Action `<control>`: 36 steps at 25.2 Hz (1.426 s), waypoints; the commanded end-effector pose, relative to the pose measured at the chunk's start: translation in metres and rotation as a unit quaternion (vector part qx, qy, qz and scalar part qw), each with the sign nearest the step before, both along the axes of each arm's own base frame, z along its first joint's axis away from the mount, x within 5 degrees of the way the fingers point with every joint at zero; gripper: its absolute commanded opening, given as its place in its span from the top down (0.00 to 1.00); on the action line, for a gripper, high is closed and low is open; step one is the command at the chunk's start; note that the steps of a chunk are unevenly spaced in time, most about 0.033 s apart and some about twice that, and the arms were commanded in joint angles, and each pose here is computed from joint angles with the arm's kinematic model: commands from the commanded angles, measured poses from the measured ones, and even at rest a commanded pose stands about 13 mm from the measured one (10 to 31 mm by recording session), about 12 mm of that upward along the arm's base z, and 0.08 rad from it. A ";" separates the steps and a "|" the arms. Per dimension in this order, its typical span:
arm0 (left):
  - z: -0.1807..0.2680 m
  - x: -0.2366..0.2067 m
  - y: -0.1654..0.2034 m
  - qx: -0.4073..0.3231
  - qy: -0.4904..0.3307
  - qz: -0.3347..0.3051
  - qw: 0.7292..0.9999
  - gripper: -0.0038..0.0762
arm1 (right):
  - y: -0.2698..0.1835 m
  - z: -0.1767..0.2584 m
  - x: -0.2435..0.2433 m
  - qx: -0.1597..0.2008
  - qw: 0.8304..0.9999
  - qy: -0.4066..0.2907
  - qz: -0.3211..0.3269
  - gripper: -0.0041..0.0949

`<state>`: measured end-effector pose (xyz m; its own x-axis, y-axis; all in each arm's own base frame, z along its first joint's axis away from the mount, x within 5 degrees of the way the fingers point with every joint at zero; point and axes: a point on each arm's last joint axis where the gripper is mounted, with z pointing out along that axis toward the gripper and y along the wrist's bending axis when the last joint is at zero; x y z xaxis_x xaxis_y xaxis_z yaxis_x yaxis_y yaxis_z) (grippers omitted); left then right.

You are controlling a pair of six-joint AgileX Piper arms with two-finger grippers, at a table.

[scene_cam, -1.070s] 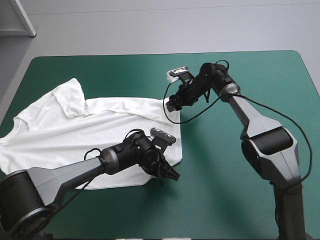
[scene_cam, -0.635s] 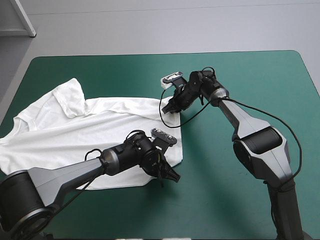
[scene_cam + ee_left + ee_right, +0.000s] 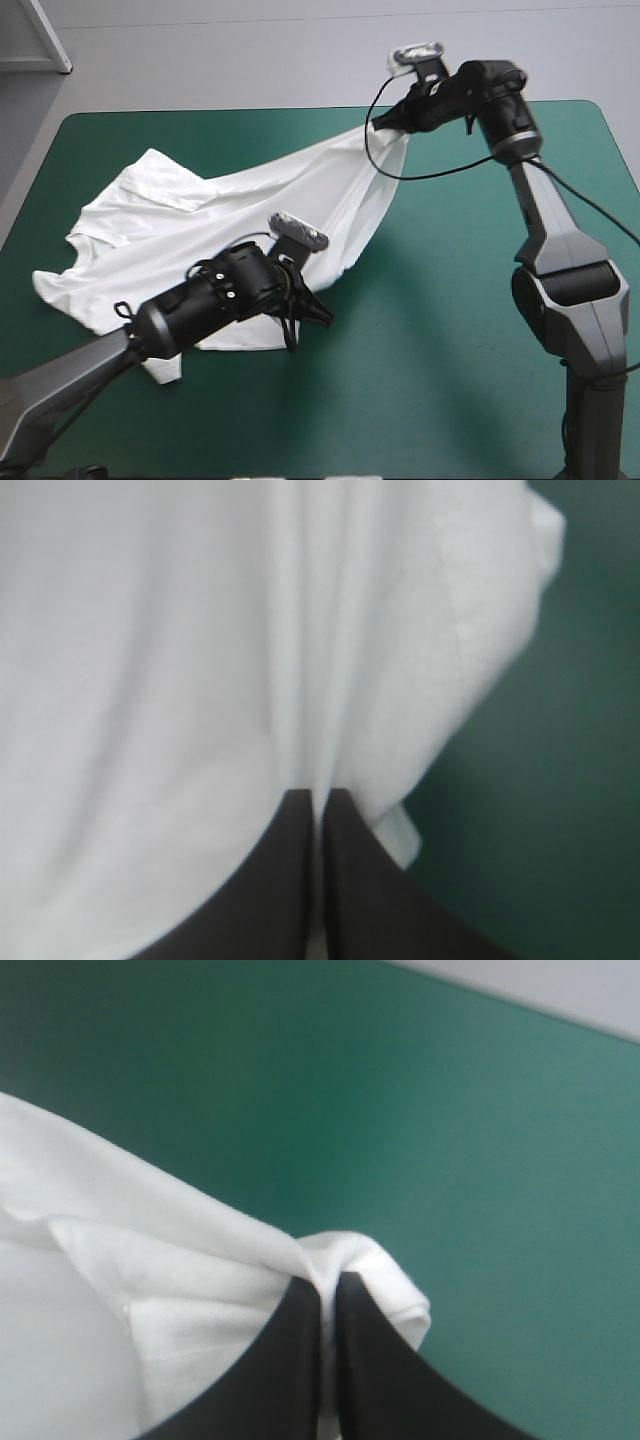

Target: Fold the cloth

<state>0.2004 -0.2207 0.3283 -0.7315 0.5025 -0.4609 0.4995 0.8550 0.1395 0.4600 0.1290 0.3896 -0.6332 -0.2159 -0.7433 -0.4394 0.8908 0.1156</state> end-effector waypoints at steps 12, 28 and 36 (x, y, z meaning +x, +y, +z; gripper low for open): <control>0.308 -0.068 0.157 -0.092 -0.486 0.083 0.865 0.96 | -0.082 0.280 -0.274 0.113 0.884 -0.449 -0.061 0.98; 0.333 -0.091 0.200 -0.041 -0.554 0.120 0.823 0.96 | -0.113 0.310 -0.394 0.084 0.816 -0.560 -0.121 0.98; 0.332 -0.070 0.170 -0.020 -0.566 0.097 0.818 0.96 | -0.102 0.292 -0.321 0.055 0.860 -0.494 -0.119 0.98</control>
<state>0.1291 -0.0528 0.6557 0.0836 0.3790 -0.9216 -0.0155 0.9252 0.3791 0.1136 0.0293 0.6811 0.2692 -0.0324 -0.9625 -0.2536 0.9618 -0.1033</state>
